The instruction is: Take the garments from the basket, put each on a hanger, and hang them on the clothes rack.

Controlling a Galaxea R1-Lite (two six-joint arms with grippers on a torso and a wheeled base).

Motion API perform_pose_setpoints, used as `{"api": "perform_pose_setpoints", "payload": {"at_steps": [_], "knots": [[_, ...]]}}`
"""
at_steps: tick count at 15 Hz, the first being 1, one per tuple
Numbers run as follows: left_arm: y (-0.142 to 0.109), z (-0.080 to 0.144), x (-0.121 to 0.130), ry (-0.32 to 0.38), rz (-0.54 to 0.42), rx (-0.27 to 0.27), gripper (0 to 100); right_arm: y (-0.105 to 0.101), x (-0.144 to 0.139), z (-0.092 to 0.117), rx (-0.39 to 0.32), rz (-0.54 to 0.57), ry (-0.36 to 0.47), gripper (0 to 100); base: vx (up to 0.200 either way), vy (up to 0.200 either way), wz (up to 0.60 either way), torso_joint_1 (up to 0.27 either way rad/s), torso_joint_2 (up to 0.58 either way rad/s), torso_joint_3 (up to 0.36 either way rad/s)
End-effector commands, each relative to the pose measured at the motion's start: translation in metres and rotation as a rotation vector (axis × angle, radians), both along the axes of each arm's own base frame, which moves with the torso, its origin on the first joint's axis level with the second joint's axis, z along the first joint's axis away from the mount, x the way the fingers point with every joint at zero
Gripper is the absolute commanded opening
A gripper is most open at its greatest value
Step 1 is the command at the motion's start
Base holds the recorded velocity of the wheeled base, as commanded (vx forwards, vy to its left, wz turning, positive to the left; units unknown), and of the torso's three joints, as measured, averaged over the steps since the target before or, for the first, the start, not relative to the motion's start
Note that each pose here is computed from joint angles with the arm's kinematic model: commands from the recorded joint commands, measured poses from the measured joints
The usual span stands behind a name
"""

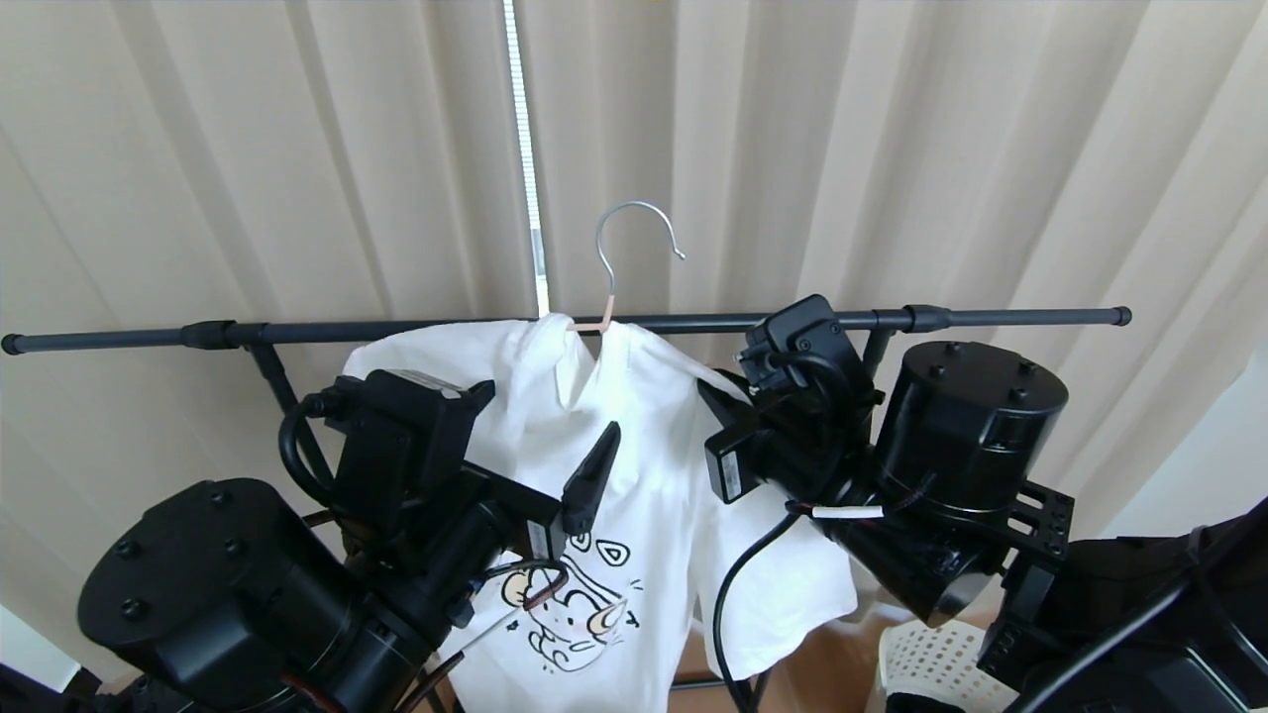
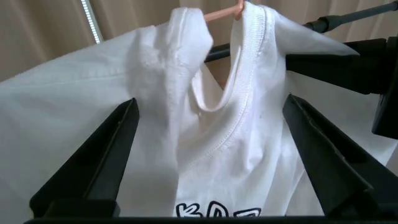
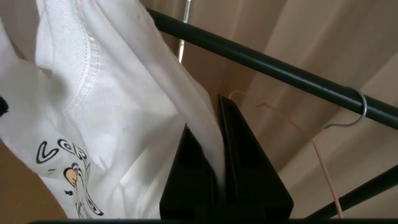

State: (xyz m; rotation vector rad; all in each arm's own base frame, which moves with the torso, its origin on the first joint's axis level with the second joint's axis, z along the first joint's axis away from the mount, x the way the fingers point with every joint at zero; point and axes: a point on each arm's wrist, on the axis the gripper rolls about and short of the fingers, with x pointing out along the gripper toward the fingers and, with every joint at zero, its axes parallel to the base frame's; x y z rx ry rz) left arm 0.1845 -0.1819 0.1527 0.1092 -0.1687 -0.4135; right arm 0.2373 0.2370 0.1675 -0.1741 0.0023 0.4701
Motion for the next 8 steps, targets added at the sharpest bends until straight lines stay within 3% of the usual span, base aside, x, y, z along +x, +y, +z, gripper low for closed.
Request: {"api": "perform_pose_setpoints", "payload": {"at_steps": [1,8], "knots": [[0.002,0.000,-0.002,0.002,-0.005,0.000,100,-0.002,0.001,0.001,0.003,-0.003,-0.004,0,0.000,0.000,0.00,0.000,0.00,0.000],[0.010,0.018,-0.013,-0.049,-0.063,-0.056,100,-0.014,0.016,0.003,0.010,-0.049,-0.008,0,0.000,0.000,0.00,0.000,0.00,0.000]]}}
